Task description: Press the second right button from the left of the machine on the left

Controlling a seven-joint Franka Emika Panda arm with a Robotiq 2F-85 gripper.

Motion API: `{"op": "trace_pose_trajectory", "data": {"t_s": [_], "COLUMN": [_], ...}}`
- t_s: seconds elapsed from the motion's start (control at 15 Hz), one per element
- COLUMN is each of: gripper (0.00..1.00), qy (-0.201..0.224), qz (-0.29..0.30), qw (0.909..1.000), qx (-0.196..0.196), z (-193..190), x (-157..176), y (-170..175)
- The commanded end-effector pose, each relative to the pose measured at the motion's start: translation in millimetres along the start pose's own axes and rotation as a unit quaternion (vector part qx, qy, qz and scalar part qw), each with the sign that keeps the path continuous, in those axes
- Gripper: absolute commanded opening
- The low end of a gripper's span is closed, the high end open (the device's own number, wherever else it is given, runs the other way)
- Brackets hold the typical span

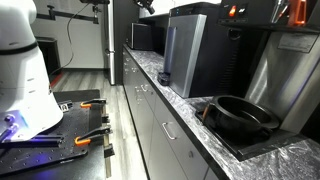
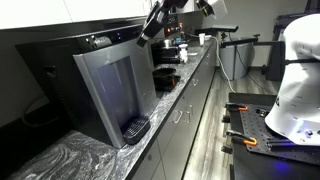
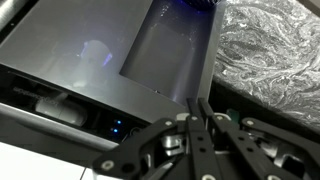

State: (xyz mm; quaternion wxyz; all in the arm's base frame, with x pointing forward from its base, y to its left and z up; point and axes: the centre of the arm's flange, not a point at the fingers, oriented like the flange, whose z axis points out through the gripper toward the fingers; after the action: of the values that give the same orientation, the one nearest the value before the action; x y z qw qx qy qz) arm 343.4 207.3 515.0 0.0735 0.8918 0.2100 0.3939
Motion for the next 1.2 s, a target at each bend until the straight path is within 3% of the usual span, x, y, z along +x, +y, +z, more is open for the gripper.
{"op": "trace_pose_trajectory", "data": {"t_s": [0.0,0.6,1.13], "gripper": [0.0,0.0,0.0], "qy": [0.032,0.085,0.092], "qz": [0.01,0.005,0.006], "qw": [0.9992,0.9963,0.9957], "qx": [-0.022,-0.005,0.014], "z": [9,37,64], "x": [3,30,49], "y": [5,32,38]}}
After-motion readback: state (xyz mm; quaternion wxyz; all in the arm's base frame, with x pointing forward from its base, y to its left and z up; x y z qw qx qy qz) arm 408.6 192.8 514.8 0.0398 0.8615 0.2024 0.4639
